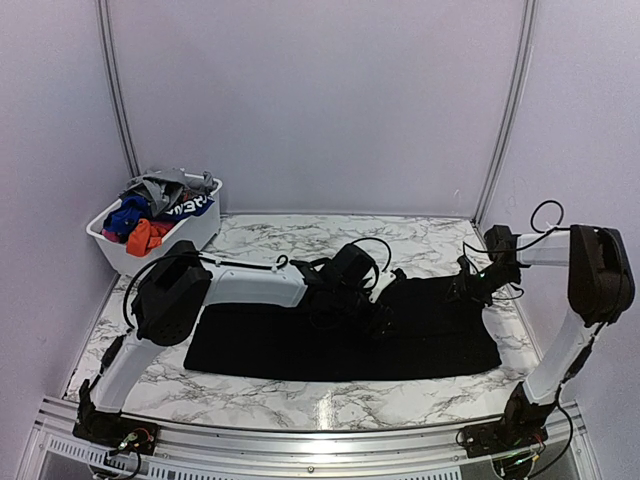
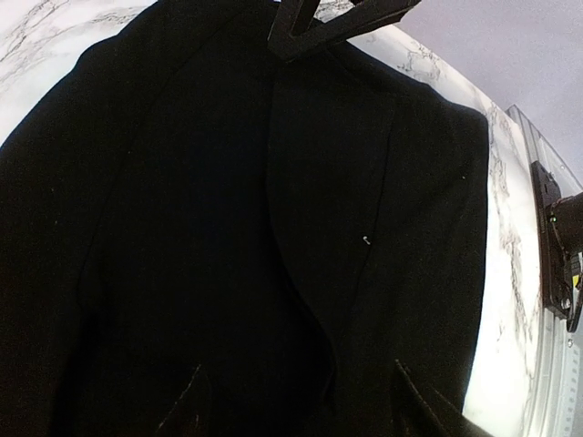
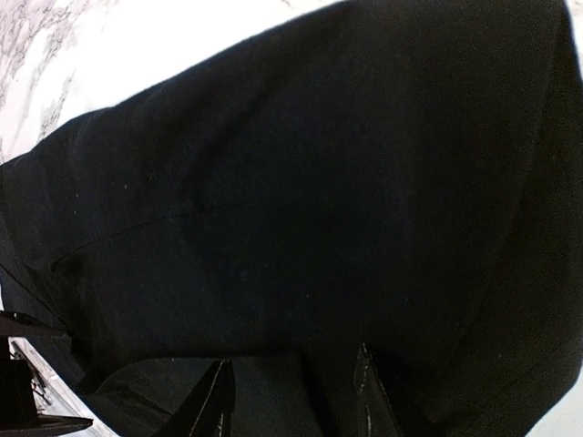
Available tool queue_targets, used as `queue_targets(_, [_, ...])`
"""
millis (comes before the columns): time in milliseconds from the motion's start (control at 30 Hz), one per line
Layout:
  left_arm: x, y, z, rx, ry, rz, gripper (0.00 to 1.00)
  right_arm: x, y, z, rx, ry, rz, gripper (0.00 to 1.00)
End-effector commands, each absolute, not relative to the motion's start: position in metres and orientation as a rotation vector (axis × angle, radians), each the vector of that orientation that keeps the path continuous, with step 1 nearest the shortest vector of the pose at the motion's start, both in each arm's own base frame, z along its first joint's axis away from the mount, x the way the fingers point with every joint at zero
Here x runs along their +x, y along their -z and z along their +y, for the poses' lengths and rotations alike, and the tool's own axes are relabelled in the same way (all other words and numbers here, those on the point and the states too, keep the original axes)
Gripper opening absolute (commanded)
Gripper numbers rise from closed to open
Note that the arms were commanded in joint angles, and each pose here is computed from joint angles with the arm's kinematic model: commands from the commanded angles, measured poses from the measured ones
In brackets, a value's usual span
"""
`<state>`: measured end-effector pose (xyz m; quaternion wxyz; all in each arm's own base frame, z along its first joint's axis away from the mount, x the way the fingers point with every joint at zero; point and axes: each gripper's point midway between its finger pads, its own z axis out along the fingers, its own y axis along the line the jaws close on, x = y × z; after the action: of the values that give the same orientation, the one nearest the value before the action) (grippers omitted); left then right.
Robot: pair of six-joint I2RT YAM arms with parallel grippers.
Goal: Fold and stack the mixed laundry pile
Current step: Adjust the 1/3-folded T-shirt at the center of the board.
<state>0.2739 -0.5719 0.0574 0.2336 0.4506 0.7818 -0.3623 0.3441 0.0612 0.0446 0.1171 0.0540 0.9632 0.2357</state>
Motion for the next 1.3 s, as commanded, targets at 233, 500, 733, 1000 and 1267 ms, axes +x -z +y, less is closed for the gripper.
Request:
queue_targets(233, [0.274,-0.046,-0.581,1.217,1.023,2.151,0.59,0.353,-0.05,0.076,0.077,-0.73,2.793,0.38])
queue_targets(500, [0.274,-0.042,-0.58,1.221,1.023,2.157,0.55,0.343,-0.041,0.08,0.079,-0.729,2.836,0.31])
queue_targets(733, [0.273,-0.042,-0.581,1.222,1.031,2.158,0.46,0.343,-0.043,0.076,0.074,-0.693,2.849,0.26])
queue_targets(1000, [0.273,-0.042,-0.582,1.219,1.036,2.157,0.32,0.338,-0.038,0.074,0.093,-0.673,2.867,0.22])
queue_targets(1267, [0.273,-0.049,-0.584,1.22,1.048,2.143,0.04,0.339,-0.053,0.077,0.07,-0.695,2.849,0.0])
